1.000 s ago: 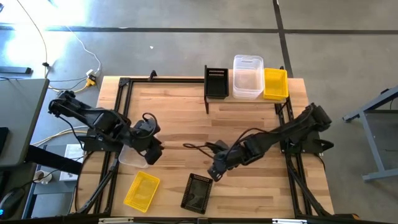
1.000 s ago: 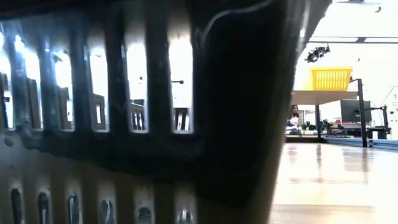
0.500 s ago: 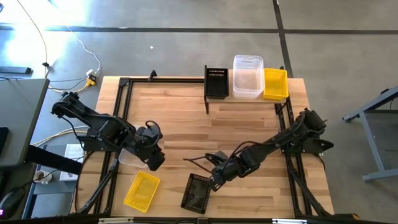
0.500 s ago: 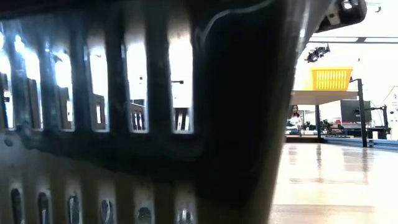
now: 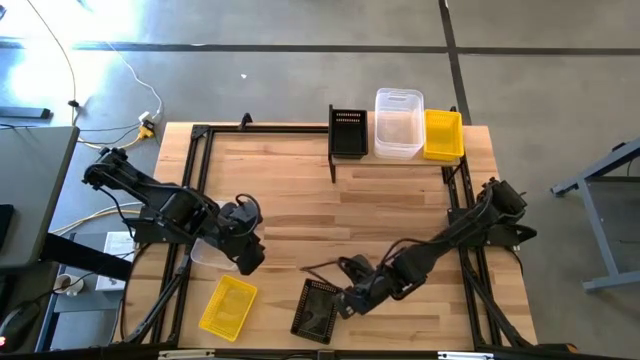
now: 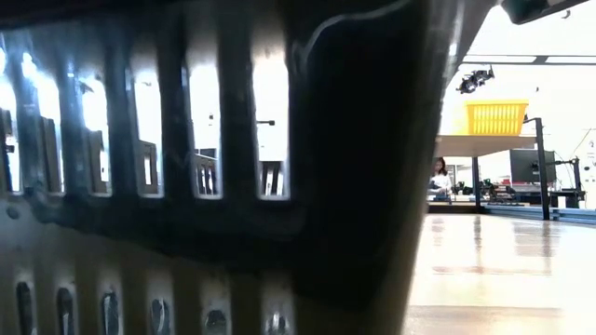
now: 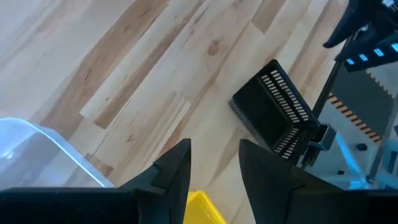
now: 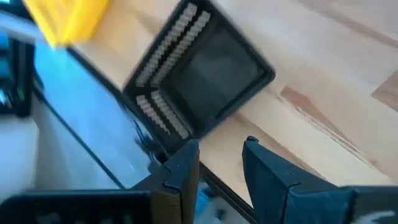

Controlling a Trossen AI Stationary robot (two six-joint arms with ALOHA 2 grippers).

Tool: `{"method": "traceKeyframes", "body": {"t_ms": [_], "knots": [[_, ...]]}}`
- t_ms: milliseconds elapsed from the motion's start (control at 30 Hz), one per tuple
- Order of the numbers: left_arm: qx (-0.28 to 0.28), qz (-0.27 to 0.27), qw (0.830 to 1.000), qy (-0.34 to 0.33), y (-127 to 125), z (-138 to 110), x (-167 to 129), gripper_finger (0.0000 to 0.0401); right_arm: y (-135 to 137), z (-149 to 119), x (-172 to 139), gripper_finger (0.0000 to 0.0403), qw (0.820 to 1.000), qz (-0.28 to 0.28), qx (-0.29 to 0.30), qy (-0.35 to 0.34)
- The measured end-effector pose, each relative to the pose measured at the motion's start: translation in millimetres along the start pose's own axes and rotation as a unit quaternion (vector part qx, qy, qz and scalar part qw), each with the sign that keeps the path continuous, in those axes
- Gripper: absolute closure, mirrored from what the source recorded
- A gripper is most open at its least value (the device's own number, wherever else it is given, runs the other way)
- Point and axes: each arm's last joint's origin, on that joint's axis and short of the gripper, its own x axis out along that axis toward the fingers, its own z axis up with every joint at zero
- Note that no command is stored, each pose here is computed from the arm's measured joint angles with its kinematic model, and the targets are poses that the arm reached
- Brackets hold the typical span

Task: Stack baskets on shelf by color
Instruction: Stack the black bin on top of the stacked black bins on the shelf

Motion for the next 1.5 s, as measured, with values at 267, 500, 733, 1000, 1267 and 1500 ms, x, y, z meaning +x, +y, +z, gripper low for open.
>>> {"method": "traceKeyframes", "body": {"t_ms": [267, 500, 733, 1000, 1267, 1500], "knots": [[0.038, 0.001, 0.999, -0.002, 0, 0, 0, 0.0276, -2, 1, 10, 0.0294, 0.993, -0.007, 0.114, -0.034], [0.065, 0.005, 0.998, -0.009, 0, 1, 0, 0.0276, -4, -5, 41, 0.0294, 0.984, -0.024, 0.177, -0.014], [0.093, 0.005, 0.996, -0.009, 0, 1, 0, 0.0276, -6, -6, 59, 0.0294, 0.978, -0.022, 0.207, -0.023], [0.114, 0.006, 0.993, -0.01, 0, 1, 0, 0.0276, -12, -1, 78, 0.0294, 0.974, -0.045, 0.218, -0.027], [0.154, 0.005, 0.988, -0.009, 0, 1, 0, 0.0276, -19, 5, 97, 0.0309, 0.973, -0.071, 0.22, -0.015], [0.179, 0.005, 0.984, -0.008, 0, 1, 0, 0.0276, -19, 4, 97, 0.038, 0.974, -0.07, 0.215, -0.015]]}}
